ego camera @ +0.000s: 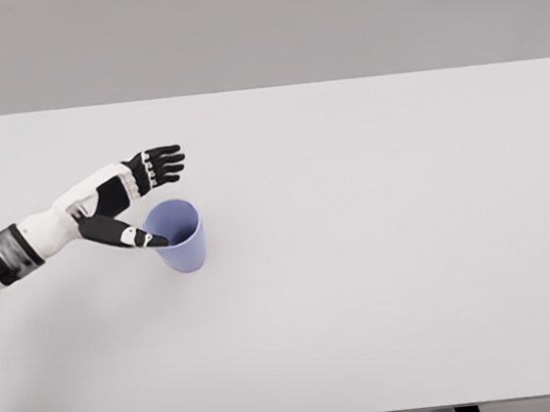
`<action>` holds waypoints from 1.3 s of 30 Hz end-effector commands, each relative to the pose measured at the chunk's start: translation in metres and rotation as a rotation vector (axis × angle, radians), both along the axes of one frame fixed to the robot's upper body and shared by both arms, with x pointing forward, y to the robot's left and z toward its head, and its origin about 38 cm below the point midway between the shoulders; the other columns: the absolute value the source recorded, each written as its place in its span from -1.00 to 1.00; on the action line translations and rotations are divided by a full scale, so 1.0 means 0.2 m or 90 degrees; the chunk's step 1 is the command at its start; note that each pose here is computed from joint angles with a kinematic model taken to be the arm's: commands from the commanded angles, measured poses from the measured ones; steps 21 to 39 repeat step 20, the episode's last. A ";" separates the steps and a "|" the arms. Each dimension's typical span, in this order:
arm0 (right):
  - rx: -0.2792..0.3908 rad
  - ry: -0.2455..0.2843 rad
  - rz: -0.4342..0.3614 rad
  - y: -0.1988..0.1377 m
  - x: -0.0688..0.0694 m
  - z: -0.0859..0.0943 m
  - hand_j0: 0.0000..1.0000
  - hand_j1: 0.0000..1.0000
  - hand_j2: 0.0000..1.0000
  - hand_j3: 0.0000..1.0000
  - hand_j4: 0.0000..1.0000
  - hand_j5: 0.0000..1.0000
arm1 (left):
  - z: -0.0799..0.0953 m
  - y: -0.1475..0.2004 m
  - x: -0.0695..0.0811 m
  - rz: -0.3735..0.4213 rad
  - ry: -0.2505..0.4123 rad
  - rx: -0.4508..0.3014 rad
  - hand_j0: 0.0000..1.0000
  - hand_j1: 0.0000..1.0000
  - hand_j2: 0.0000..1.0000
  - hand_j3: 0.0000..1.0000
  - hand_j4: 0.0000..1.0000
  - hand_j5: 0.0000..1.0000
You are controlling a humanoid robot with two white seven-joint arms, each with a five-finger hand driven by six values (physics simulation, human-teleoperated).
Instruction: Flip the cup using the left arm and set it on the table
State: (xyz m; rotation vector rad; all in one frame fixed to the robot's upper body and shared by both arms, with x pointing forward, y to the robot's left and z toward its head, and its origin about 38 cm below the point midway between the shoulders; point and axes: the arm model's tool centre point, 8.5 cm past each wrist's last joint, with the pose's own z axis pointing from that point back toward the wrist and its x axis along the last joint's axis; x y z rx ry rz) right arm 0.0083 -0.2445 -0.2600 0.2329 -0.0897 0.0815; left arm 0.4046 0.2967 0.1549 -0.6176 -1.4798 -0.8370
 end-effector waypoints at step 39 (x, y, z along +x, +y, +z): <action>0.000 0.000 0.000 0.00 0.00 0.00 1.00 1.00 1.00 1.00 1.00 1.00 | 0.19 0.32 -0.02 0.028 -0.058 0.177 1.00 1.00 1.00 1.00 1.00 1.00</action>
